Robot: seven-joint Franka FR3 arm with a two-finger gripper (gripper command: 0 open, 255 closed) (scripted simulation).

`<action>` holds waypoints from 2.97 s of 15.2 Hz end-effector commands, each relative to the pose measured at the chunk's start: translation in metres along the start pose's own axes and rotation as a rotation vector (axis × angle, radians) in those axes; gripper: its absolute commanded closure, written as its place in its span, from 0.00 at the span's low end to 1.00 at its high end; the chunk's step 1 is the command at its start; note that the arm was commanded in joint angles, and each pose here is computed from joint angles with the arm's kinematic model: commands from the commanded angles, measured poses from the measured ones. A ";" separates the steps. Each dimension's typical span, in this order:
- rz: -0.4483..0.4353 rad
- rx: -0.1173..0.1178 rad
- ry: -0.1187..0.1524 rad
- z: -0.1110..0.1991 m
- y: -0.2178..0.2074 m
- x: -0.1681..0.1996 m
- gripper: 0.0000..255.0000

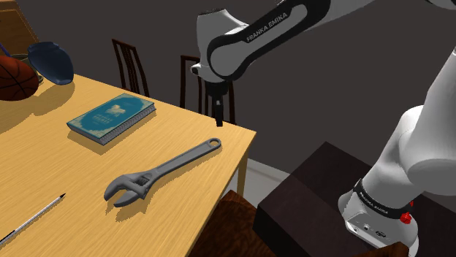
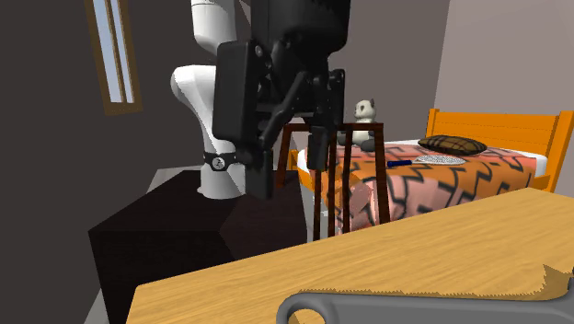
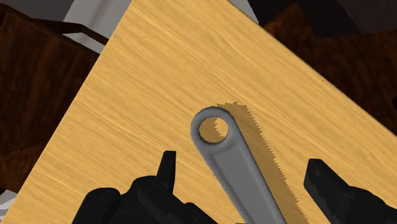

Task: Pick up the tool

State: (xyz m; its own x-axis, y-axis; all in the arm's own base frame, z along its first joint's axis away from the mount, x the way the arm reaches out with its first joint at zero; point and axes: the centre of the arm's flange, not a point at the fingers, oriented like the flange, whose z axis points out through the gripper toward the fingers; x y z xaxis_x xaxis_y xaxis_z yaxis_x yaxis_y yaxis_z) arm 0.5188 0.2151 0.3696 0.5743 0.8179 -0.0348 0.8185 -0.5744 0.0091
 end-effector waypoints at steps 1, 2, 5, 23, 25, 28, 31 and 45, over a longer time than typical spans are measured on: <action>-0.055 0.000 0.007 0.013 -0.008 0.024 0.00; -0.082 0.000 0.010 0.018 -0.012 0.035 0.00; -0.162 -0.001 0.018 0.034 -0.025 0.068 0.00; -0.456 -0.003 0.050 0.125 -0.093 0.178 0.00; -0.456 -0.003 0.050 0.128 -0.093 0.178 0.00; -0.456 -0.003 0.050 0.128 -0.093 0.178 1.00; -0.456 -0.003 0.050 0.128 -0.093 0.178 1.00; -0.456 -0.003 0.050 0.081 -0.093 0.176 1.00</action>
State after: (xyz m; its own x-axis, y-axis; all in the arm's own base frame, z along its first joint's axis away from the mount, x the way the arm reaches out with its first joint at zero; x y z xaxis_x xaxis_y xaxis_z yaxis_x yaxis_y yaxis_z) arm 0.5436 0.4114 0.2754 0.1545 0.9879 0.0118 0.9880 -0.1546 0.0063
